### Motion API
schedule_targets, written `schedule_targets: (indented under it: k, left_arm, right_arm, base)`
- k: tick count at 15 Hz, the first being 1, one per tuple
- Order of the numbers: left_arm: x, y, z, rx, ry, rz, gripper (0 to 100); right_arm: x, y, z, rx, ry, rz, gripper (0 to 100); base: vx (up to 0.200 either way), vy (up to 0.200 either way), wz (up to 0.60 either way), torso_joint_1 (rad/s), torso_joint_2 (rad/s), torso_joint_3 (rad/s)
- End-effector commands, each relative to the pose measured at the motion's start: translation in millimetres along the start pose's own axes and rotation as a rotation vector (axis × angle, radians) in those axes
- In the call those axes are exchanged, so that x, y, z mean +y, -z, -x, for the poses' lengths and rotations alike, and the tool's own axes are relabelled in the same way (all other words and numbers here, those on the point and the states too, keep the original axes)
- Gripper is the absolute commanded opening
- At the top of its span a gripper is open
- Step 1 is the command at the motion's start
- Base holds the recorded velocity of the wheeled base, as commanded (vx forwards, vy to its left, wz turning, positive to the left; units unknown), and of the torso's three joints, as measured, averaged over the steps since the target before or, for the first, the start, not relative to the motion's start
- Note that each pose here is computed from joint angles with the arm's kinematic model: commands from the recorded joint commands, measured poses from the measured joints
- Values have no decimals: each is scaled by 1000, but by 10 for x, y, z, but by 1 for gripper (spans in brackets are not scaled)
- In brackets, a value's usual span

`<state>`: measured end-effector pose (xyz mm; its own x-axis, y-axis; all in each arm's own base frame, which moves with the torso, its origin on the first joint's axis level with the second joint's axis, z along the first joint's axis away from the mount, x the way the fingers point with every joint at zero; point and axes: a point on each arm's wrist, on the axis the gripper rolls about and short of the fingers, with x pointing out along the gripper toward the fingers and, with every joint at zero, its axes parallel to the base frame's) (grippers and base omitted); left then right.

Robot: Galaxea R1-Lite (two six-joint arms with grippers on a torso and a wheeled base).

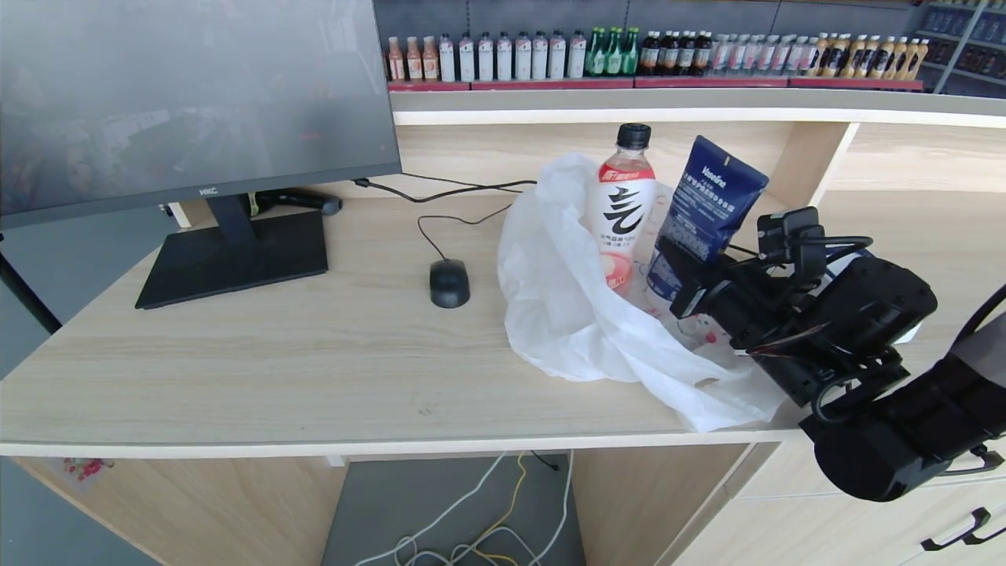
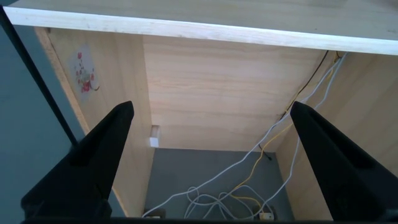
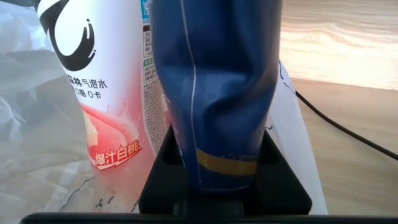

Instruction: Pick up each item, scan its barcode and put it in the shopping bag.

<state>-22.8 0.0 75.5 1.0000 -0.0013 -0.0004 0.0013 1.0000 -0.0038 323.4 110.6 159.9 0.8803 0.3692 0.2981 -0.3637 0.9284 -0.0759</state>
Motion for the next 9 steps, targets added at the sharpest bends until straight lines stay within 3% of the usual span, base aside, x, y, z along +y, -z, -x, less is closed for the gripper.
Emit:
schedule_targets:
  k: [1,9]
  left_arm:
    - [0,0,0,0,-1,1,100]
    - [0,0,0,0,0,1,100]
  right_arm:
    - [9,62,-1,24,-3,-2,0]
    - [28,87,20,37,-9,-3,0]
  base:
    - [0,0,0,0,0,0]
    - [0,0,0,0,0,0]
